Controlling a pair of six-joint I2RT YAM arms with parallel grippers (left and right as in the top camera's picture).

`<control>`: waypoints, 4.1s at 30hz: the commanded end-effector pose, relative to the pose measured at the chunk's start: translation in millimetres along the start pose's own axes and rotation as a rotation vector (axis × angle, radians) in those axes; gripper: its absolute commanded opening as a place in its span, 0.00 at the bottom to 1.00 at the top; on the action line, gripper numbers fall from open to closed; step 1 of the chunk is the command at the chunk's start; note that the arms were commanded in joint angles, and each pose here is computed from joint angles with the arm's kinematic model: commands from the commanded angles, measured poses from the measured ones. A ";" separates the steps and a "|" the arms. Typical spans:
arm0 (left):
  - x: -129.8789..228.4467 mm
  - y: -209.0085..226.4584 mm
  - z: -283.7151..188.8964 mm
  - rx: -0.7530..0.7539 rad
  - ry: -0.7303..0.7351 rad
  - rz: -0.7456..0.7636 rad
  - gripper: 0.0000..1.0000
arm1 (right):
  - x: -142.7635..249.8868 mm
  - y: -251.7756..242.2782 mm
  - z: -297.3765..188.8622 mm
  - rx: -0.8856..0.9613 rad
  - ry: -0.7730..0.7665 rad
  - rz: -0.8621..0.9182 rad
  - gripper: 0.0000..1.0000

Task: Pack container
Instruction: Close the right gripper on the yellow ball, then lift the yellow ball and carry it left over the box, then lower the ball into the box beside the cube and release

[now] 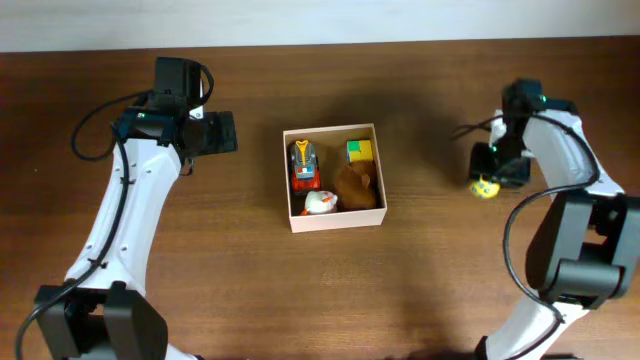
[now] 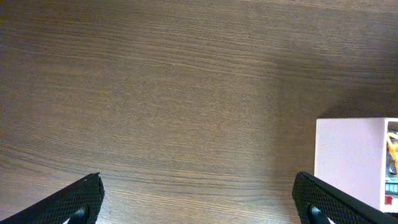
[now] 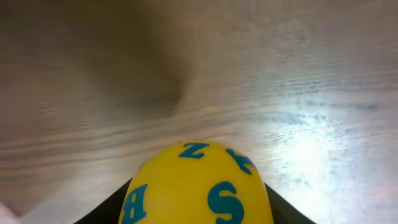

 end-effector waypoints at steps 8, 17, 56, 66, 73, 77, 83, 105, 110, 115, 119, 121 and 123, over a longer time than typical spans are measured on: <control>-5.0 0.9 -10.9 0.003 -0.031 -0.017 0.99 | -23.0 91.8 -74.9 -0.048 -0.148 -0.208 0.51; -5.0 0.9 -10.9 0.003 -0.031 -0.017 0.99 | -4.8 178.2 -120.6 -0.110 -0.245 -0.414 0.49; -5.0 0.8 -10.9 0.004 -0.031 -0.017 0.99 | 15.8 290.5 -42.0 -0.125 -0.238 -0.653 0.47; -5.0 0.9 -10.9 0.003 -0.031 -0.017 0.99 | 14.4 291.7 -42.3 -0.129 -0.248 -0.653 0.84; -5.0 0.9 -10.9 0.003 -0.031 -0.017 0.99 | 14.5 291.6 -42.3 -0.128 -0.246 -0.654 0.84; -5.0 0.8 -10.9 0.004 -0.031 -0.017 0.99 | 15.4 290.9 -42.1 -0.126 -0.241 -0.656 0.84; -5.0 0.8 -10.9 0.004 -0.031 -0.017 0.99 | 14.3 282.6 -46.0 -0.067 -0.252 -0.647 0.79; -5.0 0.8 -10.9 0.004 -0.031 -0.017 0.99 | -29.7 128.8 -150.1 -0.011 -0.426 -0.260 0.99; -5.0 0.8 -10.9 0.004 -0.031 -0.017 0.99 | -32.7 120.7 -149.9 -0.006 -0.426 -0.240 0.99; -5.0 0.8 -10.9 0.004 -0.031 -0.017 0.99 | -32.8 120.7 -149.8 -0.006 -0.426 -0.240 0.99; -5.0 0.9 -10.9 0.003 -0.031 -0.017 0.99 | -32.8 120.7 -149.8 -0.006 -0.426 -0.240 0.99; -5.0 0.9 -10.9 0.003 -0.031 -0.017 0.99 | -32.8 120.7 -149.8 -0.006 -0.426 -0.240 0.99; -5.0 0.8 -10.9 0.004 -0.031 -0.017 0.99 | -32.8 120.7 -149.8 -0.006 -0.426 -0.240 0.99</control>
Point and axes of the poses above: each gripper's point midway between its finger pads, its own z axis out along the fingers, its own y axis along the line the jaws close on, x = y × z, the point moved 5 cm from there along -z, back along the fingers, and after that the axes turned 2 degrees about -z, right-handed, at the moved point
